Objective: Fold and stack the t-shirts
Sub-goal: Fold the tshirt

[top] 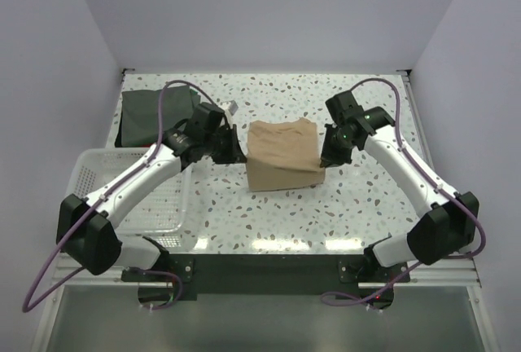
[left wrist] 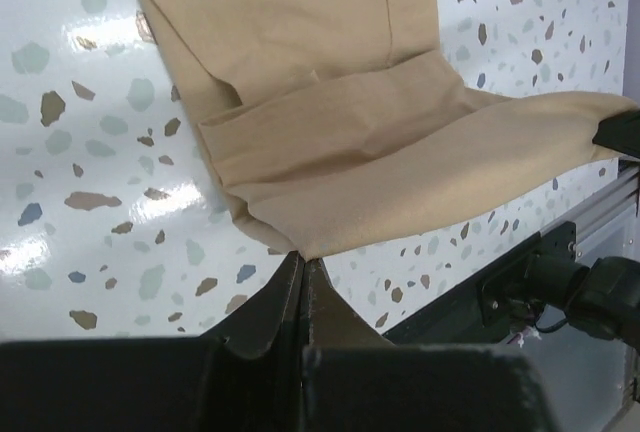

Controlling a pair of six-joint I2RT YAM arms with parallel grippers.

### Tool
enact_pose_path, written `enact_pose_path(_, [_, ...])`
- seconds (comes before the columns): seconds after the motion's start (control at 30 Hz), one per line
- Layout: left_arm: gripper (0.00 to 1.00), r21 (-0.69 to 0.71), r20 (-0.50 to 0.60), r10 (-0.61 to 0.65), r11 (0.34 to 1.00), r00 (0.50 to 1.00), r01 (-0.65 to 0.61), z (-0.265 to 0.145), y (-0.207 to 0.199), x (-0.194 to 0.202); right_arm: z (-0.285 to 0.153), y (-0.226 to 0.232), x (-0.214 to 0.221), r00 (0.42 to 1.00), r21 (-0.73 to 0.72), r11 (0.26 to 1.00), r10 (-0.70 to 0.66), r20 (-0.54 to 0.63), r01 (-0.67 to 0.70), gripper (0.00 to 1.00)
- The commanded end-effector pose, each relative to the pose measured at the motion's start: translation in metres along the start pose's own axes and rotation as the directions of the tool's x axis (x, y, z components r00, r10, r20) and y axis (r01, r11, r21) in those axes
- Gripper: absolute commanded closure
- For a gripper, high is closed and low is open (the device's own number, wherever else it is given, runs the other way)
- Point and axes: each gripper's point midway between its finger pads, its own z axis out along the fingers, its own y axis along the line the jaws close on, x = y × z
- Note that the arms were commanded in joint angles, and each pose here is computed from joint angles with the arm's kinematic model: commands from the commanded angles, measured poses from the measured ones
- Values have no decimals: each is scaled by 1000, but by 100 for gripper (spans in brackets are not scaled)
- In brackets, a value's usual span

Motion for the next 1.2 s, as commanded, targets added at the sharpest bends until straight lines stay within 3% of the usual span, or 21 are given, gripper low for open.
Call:
enact_pose_path(0.0, [100,35,101,47,998,994,-51,2,-8,-46,-4,9,-45,995,4,1000,-22,100,22,100])
enact_pose_path(0.2, [100,59,114,32,998,993,-39,18,5,-77,-3,15,-87,990,14,1000,-18,142,16,100])
enact_pose_path(0.73, [100,89,121,6,996,993,-17,81,31,-149,57,26,-158,994,49,999,-15,107,10,100])
enact_pose_path(1.17, [100,14,87,-46,999,995,45,133,73,-164,108,15,-194,998,67,998,8,68,-12,100])
